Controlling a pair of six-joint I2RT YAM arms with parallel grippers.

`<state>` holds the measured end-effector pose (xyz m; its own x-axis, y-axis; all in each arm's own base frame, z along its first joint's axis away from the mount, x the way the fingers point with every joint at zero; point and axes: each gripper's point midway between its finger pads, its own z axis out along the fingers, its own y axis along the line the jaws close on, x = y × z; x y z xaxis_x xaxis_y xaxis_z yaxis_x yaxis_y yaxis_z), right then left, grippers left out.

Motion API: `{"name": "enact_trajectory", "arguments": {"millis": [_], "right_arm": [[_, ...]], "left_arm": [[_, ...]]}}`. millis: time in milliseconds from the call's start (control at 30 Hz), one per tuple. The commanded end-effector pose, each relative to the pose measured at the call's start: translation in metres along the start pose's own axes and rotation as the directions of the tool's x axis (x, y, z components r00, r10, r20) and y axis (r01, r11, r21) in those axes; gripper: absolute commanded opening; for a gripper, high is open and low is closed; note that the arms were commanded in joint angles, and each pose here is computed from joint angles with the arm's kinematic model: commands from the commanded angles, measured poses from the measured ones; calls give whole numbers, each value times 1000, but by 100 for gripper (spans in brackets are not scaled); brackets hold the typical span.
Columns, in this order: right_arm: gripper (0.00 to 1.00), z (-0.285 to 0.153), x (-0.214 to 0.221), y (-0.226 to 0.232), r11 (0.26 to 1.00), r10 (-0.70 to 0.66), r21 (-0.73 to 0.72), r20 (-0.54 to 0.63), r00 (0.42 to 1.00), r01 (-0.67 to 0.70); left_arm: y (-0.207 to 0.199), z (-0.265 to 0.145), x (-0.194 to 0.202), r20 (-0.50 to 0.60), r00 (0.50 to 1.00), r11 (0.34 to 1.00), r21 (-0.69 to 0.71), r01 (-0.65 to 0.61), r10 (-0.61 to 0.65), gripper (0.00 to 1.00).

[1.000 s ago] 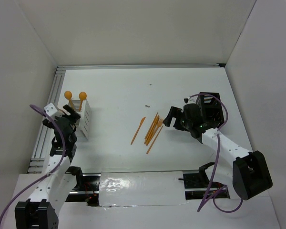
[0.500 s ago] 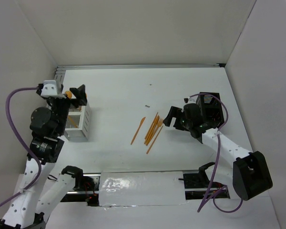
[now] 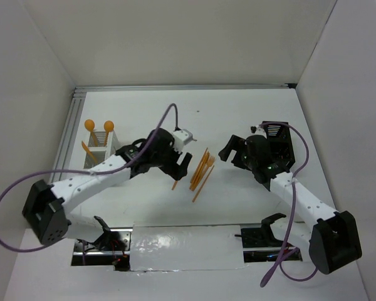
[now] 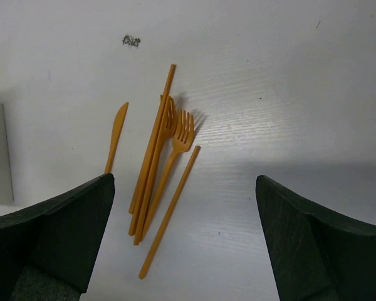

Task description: Sort the eating utensils into containers

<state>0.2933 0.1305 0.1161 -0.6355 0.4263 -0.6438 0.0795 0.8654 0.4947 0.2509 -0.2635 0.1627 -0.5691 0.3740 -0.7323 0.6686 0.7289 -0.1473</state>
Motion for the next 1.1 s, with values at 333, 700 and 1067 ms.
{"name": "enact_trajectory", "arguments": {"millis": [333,700,1067], "right_arm": [[100,-14,-3,-10,999,32,29,33,999,-33],[100,-17,-1,-12,999,40,25,41,998,-41],[100,-20,0,-17,998,46,40,51,998,-48]], "left_arm": [[5,65,45,-270,959,992,-118,53,-83,81],[22,98,69,-349,932,988,-149,45,-95,65],[34,118,93,-415,906,983,-181,12,-88,44]]}}
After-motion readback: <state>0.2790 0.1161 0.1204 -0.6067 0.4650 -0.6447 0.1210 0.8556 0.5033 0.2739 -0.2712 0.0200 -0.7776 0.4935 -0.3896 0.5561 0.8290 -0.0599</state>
